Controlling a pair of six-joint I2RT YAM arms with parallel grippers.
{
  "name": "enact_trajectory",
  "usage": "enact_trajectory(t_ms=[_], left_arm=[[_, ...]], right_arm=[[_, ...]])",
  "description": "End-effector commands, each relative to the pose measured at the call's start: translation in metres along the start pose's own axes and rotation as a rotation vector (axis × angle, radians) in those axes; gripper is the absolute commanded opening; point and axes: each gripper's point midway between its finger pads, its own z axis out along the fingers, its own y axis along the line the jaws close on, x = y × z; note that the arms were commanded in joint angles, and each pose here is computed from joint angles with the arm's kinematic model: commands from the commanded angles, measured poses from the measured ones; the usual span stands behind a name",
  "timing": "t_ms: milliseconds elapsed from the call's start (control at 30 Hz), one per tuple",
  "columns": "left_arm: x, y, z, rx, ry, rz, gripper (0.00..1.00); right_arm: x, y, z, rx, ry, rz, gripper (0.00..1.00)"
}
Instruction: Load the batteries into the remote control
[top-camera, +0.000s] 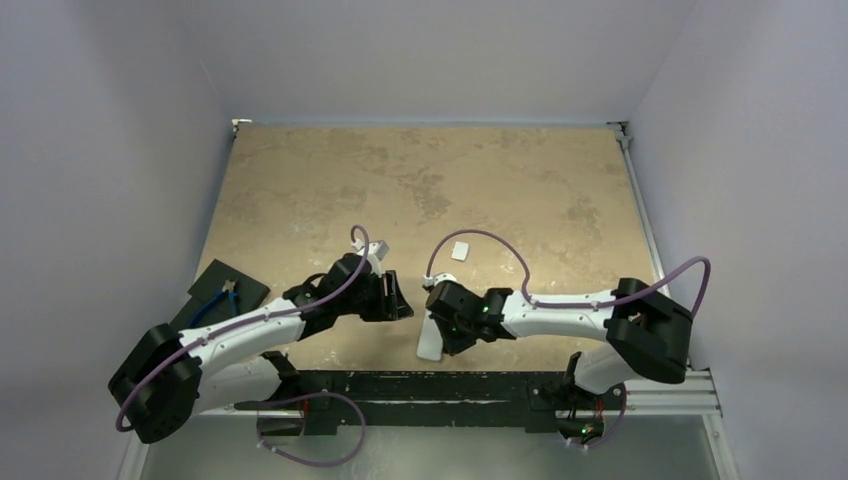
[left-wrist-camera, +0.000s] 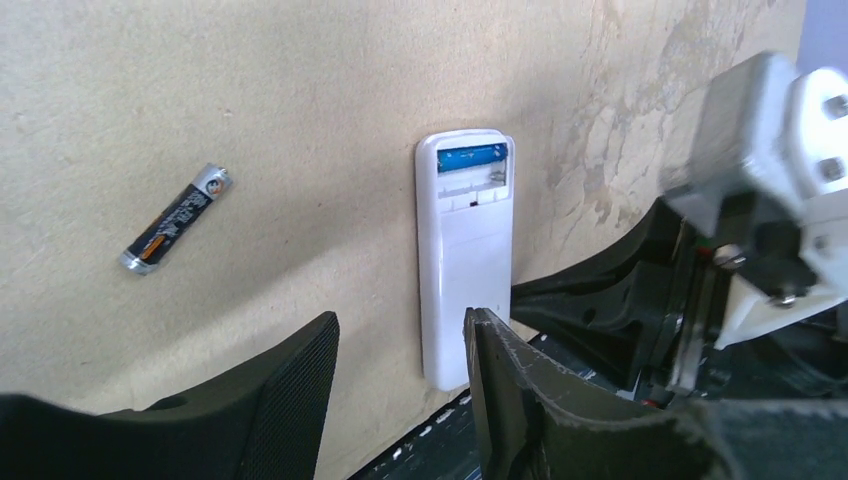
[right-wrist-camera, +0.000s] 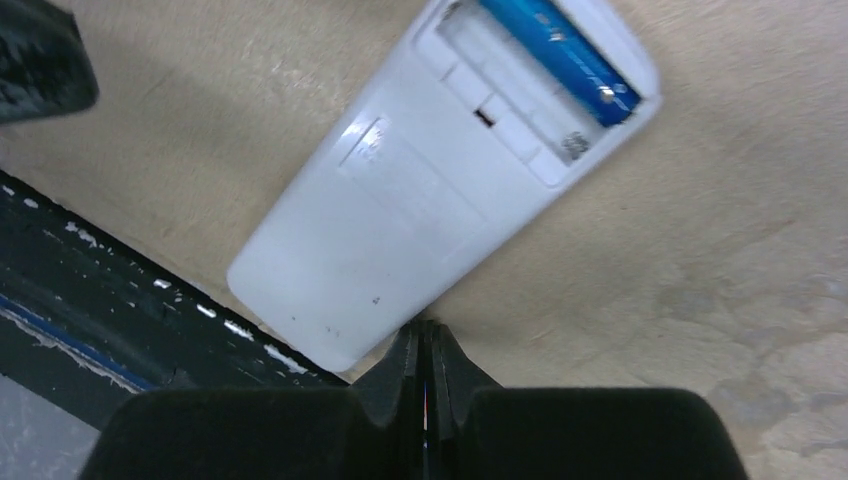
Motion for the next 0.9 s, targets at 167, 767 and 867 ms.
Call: enact_trajectory(t_ms=[167, 767, 867], left_arm=[[-0.013, 0.008, -0.02, -0.063, -0.09, -0.008, 0.51], [-0.022, 0.007, -0.041, -0.084, -0.148, -0.014, 0.52], [-0.021, 0.008, -0.042, -0.086, -0.148, -0.017, 0.52]], right_arm=[[-0.001, 0.03, 0.006, -0.089, -0.006, 0.001, 0.02], [-0.036, 0.056, 0.023, -0.091, -0.082, 0.033, 0.02], [-0.045, 0.058, 0.025, -0.077, -0.109, 0.046, 0.03]])
